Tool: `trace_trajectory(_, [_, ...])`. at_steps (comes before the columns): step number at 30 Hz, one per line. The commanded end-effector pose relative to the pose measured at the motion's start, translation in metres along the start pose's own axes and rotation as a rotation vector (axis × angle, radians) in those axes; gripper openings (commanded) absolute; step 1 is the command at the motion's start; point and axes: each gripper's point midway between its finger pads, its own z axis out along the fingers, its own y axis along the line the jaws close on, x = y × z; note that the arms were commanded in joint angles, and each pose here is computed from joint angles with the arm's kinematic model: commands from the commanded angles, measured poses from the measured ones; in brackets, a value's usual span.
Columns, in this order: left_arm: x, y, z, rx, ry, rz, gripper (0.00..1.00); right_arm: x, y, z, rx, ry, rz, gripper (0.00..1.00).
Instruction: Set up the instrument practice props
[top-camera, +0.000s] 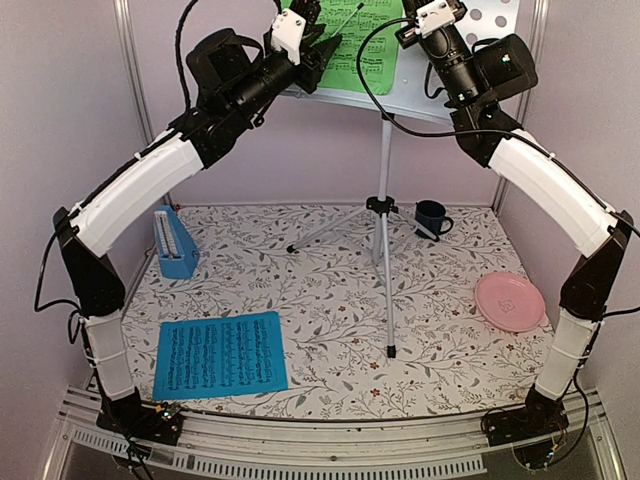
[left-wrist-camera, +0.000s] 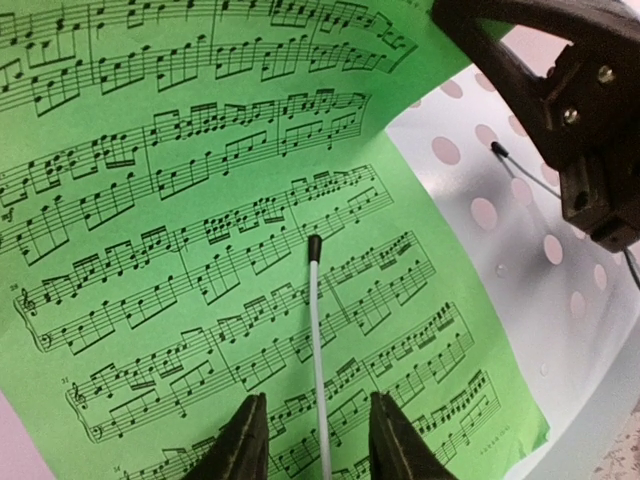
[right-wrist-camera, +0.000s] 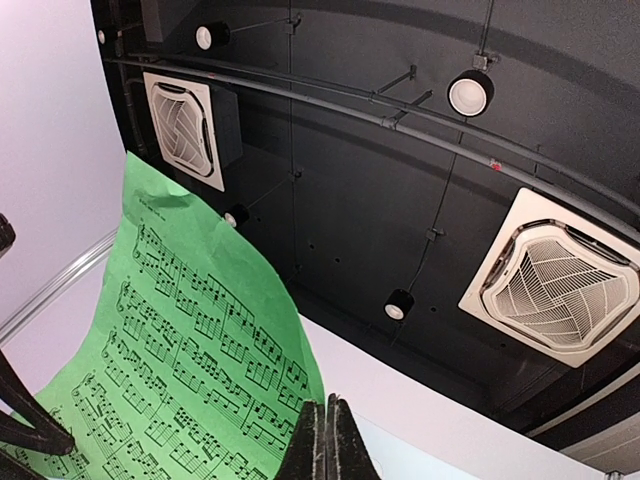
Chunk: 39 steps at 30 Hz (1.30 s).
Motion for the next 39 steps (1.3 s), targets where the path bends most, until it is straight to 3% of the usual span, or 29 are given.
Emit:
trace_trajectory(1, [-0.0009, -0.0038, 0.0033, 0.000, -0.003, 0.026, 0.31, 0.0006, -0.0111, 0.0019, 0.046, 0.000, 0.005, 0.00])
trace_trajectory(10, [-0.0058, 0.0017, 0.0037, -0.026, -0.025, 0.028, 0.12, 0.0028, -0.0101, 0.0024, 0.051, 0.005, 0.012, 0.00])
trace_trajectory(13, [-0.0053, 0.0012, 0.0036, -0.024, -0.022, 0.032, 0.11, 0.0041, -0.0091, 0.0024, 0.052, 0.008, 0.012, 0.00])
trace_trajectory(22, [0.0006, -0.0016, 0.0046, -0.022, -0.012, 0.047, 0.22, 0.0025, -0.0108, 0.0024, 0.052, 0.004, 0.016, 0.00])
trace_trajectory(27, [0.0002, 0.0003, 0.0046, -0.031, -0.016, 0.054, 0.22, 0.0006, -0.0121, 0.0025, 0.053, -0.001, 0.015, 0.00])
trace_trajectory(39, [-0.0013, 0.0002, 0.0041, -0.032, -0.026, 0.056, 0.00, 0.0006, -0.0091, 0.0025, 0.046, -0.010, 0.012, 0.00])
